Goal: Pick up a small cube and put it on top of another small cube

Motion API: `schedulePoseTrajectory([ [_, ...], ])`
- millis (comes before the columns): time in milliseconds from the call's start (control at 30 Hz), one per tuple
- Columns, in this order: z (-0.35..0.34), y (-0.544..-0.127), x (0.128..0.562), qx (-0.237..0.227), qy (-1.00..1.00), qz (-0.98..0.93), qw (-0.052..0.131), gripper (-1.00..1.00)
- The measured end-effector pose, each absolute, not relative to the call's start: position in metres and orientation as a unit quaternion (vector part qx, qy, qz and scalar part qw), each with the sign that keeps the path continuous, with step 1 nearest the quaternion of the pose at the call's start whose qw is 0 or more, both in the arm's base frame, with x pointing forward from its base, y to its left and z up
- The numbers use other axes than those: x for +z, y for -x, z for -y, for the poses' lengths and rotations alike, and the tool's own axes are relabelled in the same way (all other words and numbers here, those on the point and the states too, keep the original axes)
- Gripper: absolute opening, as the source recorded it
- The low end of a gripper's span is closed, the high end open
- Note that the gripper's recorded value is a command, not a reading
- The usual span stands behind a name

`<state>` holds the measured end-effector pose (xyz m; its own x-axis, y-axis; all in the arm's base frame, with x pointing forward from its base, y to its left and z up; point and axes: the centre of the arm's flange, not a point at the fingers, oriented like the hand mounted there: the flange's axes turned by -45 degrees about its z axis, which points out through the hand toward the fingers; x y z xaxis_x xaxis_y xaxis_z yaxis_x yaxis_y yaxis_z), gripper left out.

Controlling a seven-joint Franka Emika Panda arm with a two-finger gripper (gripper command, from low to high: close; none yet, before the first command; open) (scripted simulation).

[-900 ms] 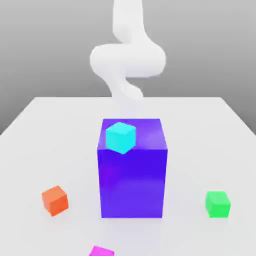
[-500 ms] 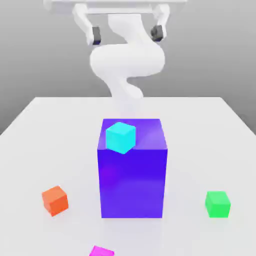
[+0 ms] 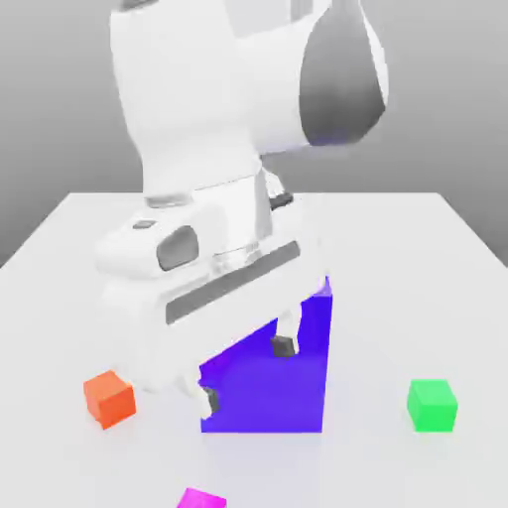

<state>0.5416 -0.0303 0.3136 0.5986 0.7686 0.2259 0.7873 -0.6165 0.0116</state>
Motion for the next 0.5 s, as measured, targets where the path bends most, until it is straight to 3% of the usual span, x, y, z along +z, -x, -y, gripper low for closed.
schedulePoseTrajectory([
  [333,0.056,-0.532,0.198,-0.009,0.824,0.567,0.004,0.00],
  [467,0.059,-0.532,0.140,-0.001,0.816,0.578,-0.001,0.00],
  [500,0.059,-0.531,0.131,0.000,0.816,0.578,0.000,-1.00],
])
